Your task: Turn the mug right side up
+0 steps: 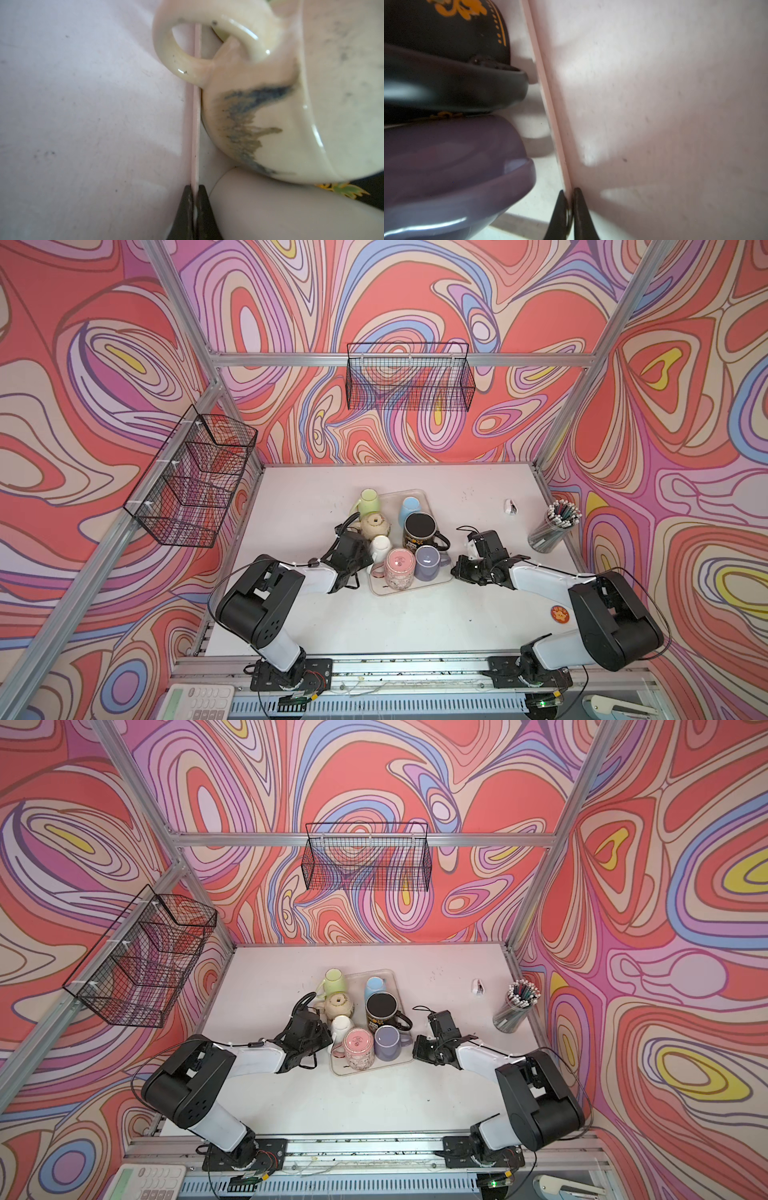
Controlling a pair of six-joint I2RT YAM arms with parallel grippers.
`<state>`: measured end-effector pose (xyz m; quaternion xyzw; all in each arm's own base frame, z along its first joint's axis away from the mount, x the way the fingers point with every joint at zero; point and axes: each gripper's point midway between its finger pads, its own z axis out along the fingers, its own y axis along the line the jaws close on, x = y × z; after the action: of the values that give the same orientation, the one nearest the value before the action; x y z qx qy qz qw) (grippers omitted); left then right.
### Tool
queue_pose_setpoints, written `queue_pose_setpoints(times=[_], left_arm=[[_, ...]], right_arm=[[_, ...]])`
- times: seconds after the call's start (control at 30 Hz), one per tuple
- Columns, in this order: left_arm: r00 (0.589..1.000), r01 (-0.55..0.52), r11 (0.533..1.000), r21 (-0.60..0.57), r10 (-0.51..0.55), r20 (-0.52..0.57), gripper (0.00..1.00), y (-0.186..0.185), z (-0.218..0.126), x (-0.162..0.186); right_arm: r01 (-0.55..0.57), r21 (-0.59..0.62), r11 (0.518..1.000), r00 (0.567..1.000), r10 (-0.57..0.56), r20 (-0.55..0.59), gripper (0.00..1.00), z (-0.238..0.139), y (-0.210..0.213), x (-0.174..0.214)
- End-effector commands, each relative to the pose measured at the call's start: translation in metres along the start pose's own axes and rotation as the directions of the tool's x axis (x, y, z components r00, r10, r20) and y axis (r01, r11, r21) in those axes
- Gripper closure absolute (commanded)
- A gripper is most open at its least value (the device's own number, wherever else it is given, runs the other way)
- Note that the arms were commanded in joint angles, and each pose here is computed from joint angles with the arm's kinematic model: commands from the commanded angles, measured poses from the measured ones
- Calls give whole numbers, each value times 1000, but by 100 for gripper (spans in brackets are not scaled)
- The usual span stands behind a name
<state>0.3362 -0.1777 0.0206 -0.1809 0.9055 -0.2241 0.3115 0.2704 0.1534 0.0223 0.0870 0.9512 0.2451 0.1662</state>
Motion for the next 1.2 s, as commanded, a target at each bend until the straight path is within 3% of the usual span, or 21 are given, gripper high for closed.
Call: queue_pose_setpoints(times=[0.0,0.3,0.57,1.0,1.17], left_arm=[[961,-27,999,-26,19,-274,100,24,-9,81],[949,-65,998,-17,56,-310,100,29,-17,103],[941,-73,997,-29,59,-332,100,42,-22,114],[945,-88,996,-36,72,-320,100,37,-23,107],[955,-91,995,-43,74,-288,100,34,-27,97]], right_arm=[[-81,8,997,996,81,-36,100,-10,5,21],[-129,39,991,991,130,-17,100,-23,0,53],[-105,70,992,993,108,-38,100,-22,5,77],[-47,138,989,999,46,13,100,-33,4,62],[-24,174,985,1000,20,22,81,-35,2,56]])
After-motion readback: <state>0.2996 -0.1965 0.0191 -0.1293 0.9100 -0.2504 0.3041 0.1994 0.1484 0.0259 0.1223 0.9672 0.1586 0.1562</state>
